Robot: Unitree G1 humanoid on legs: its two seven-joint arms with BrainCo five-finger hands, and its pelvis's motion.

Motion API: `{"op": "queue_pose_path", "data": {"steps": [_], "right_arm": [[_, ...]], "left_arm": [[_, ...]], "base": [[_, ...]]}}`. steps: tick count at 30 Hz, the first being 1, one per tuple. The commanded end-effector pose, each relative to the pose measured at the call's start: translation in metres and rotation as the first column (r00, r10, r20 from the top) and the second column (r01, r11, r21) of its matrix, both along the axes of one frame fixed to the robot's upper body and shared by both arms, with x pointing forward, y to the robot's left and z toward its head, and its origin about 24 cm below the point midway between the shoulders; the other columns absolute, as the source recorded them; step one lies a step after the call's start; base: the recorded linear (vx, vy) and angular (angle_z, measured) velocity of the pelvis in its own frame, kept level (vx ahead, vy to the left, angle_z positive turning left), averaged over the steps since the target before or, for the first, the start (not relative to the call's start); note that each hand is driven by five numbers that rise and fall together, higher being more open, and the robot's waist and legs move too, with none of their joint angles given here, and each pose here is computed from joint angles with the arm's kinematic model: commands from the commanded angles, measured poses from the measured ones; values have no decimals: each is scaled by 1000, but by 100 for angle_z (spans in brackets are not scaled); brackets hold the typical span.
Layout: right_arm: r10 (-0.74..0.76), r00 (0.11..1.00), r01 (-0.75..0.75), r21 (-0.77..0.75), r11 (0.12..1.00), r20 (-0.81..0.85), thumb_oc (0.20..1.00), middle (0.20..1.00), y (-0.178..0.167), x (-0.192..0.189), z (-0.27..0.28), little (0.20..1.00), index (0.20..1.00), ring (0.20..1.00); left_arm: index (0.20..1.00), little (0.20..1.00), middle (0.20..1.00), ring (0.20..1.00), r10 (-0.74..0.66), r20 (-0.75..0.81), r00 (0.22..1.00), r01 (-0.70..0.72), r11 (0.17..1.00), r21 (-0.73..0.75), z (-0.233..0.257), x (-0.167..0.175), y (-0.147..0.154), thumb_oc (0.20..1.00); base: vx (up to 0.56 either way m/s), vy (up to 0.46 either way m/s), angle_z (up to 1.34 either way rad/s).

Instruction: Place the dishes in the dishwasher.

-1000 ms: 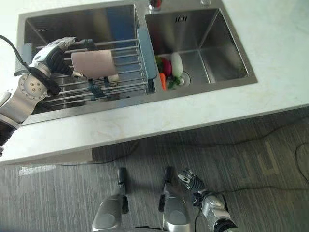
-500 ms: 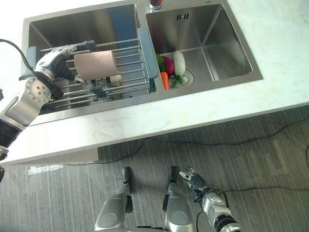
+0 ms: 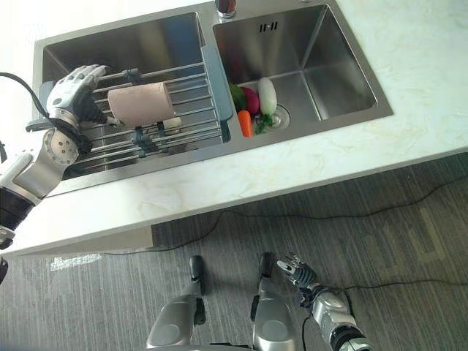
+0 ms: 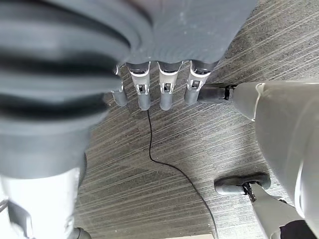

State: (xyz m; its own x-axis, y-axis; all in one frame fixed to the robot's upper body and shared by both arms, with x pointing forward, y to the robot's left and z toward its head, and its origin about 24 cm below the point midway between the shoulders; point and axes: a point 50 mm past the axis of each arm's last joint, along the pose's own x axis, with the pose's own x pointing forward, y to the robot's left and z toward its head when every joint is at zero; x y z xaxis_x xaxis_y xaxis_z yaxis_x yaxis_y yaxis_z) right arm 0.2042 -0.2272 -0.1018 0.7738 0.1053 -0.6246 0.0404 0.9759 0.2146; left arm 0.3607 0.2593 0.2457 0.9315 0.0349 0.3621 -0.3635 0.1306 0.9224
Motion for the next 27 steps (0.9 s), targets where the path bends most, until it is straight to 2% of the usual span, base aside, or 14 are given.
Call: {"op": "queue_pose_path", "data": {"steps": [1,9,13,20,27], "right_arm": [[18,1000,-17,-50,999,19,1000,1000,-6,1,3,1000,1000,1000],[-21,1000,21,-41,999,10,1000,1000,-11,3,3,1000,1000,1000],[-19,1000,19,-42,999,9,1000,1000,-14,5,5,1000,1000,1000],[-37,999,37,-51,998,-5,1000,1000,-20,7,5,1000,1000,1000],[-71,997,71,-38,997,16,1000,1000,-24,8,7,1000,1000,1000]], "left_arm": [[1000,1000,1000,1000,103,207,973,-116,992,54,44,-3,16,1000],[1000,1000,1000,1000,90,203,975,-106,992,68,48,5,6,1000],[1000,1000,1000,1000,51,152,987,-76,983,169,47,9,-7,1000],[1000,1000,1000,1000,-2,83,997,-16,979,206,40,15,-28,1000],[1000,1000,1000,1000,22,12,1000,-24,977,211,19,17,-25,1000]], "base": [[-13,7,-13],[3,1,-7],[-3,0,-6],[2,3,-4],[0,0,0]]}}
